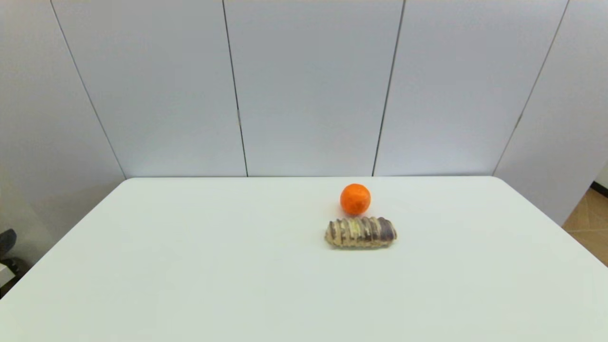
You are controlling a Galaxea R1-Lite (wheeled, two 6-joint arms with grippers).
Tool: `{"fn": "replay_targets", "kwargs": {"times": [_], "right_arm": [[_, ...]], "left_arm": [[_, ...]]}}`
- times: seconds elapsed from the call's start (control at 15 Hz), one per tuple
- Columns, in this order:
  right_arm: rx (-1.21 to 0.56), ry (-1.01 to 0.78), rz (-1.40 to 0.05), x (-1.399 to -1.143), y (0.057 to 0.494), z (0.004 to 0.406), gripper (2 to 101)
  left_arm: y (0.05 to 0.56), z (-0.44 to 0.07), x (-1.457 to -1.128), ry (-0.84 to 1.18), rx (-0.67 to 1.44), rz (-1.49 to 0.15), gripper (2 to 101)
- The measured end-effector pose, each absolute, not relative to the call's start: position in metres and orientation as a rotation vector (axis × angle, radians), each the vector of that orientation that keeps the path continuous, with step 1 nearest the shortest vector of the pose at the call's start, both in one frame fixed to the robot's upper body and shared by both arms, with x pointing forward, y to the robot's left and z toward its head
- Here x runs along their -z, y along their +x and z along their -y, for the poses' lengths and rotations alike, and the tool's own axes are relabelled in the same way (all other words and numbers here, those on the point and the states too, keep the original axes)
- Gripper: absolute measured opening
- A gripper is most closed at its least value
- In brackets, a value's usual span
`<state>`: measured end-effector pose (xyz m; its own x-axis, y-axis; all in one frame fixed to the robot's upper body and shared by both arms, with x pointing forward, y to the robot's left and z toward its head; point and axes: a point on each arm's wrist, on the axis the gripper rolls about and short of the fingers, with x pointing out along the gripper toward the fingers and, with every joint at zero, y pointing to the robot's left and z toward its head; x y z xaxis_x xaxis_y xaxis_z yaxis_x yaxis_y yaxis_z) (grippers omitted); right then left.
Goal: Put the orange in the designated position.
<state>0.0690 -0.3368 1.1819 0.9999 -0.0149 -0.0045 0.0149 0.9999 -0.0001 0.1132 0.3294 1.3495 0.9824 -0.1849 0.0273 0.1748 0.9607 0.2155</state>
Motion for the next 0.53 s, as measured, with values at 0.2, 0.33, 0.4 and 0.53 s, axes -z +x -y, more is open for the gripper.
{"fn": "replay_targets", "kwargs": {"times": [0.2, 0.33, 0.4, 0.53], "right_arm": [[0.015, 0.000, -0.005, -1.182, 0.069, 0.337, 97.7], [0.015, 0.000, -0.004, -1.182, 0.069, 0.337, 97.7], [0.015, 0.000, -0.005, -1.182, 0.069, 0.337, 97.7], [0.015, 0.000, -0.004, -1.182, 0.069, 0.337, 97.7]], "left_arm": [[0.098, -0.331, -1.338, 0.213, 0.178, 0.082, 97.8], [0.090, -0.332, -1.331, 0.213, 0.175, 0.105, 97.8], [0.087, -0.332, -1.328, 0.212, 0.173, 0.113, 97.8], [0.081, -0.333, -1.322, 0.212, 0.171, 0.130, 97.8]]}}
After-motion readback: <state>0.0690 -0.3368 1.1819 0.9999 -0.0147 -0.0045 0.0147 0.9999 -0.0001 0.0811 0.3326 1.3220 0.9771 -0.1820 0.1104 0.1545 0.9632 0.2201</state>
